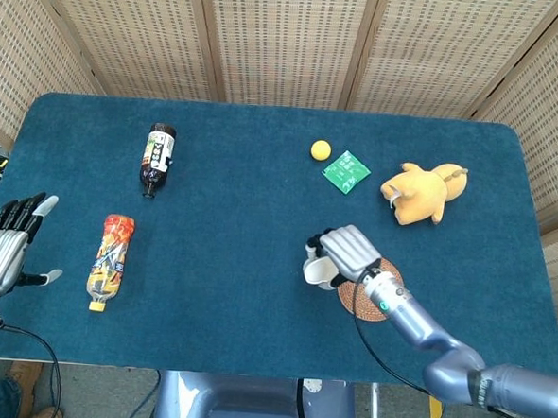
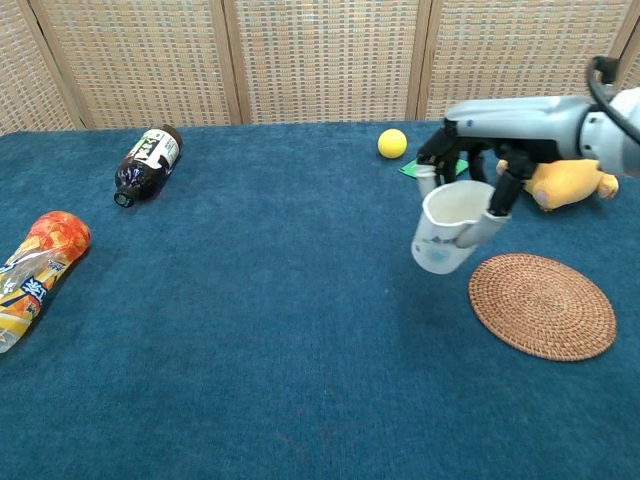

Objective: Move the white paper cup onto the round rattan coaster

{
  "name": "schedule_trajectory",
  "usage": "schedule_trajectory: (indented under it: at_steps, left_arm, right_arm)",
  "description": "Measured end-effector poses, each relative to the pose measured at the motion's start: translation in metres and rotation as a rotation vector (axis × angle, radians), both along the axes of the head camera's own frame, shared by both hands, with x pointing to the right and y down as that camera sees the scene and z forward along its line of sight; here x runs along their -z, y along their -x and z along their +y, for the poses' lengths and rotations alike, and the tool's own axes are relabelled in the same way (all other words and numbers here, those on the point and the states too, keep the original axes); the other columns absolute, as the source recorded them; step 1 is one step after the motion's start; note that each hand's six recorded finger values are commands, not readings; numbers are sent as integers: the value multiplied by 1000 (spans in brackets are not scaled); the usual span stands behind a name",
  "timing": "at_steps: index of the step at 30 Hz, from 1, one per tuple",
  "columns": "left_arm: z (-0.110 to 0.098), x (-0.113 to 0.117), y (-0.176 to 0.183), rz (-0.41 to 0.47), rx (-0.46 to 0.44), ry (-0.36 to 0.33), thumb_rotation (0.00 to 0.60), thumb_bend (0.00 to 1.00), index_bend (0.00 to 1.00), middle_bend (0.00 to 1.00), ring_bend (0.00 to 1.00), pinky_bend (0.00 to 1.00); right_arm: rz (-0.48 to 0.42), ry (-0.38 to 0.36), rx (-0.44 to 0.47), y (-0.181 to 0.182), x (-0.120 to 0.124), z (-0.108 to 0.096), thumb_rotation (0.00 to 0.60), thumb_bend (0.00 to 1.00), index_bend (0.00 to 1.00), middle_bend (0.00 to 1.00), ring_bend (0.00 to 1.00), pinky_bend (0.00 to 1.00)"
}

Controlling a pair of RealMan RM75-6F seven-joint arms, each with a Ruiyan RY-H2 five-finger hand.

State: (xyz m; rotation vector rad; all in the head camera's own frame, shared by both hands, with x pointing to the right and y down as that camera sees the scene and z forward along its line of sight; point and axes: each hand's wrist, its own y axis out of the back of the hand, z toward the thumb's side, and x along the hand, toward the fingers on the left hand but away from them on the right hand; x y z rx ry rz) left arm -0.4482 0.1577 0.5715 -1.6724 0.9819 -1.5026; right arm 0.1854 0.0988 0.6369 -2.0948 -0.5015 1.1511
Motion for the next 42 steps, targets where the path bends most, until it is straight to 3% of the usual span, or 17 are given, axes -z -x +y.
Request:
schedule_trajectory:
  at_steps: [7,21,22,26,28,31,36,42]
  left_arm:
    - [2,-1,-4,-9,-11,5,600,0,0,0,0,0]
    - [3,-3,-8,-10,-24,15,600,0,0,0,0,0]
    - [3,-2,-8,-10,-24,15,600,0,0,0,0,0]
    - [3,-3,-8,-10,-25,17,600,0,0,0,0,0]
    - [3,-3,-8,-9,-26,18,600,0,0,0,0,0]
    - [3,-3,-9,-9,-27,16,600,0,0,0,0,0]
    - [4,-3,-10,-8,-29,18,600,0,0,0,0,0]
    - [6,-3,-10,-6,-32,16,600,0,0,0,0,0]
  right_arm:
    - [69,49,-28,-44,-5,22,600,99,503,481,408,524]
    - [144,49,-7,-68,-21,27,600,111,481,456,393,514]
    - [153,52,-9,-71,-22,27,600,108,458,432,373,482]
    - [185,58,-6,-78,-25,28,600,77,245,189,154,107]
    - [201,77,-5,-82,-26,30,600,35,117,56,43,16]
    - [227,109,4,-86,-27,33,600,0,14,0,0,0]
    - [222,100,-3,-85,-20,32,600,0,11,0,0,0]
    - [192,27,-35,-88,5,28,600,0,11,0,0,0]
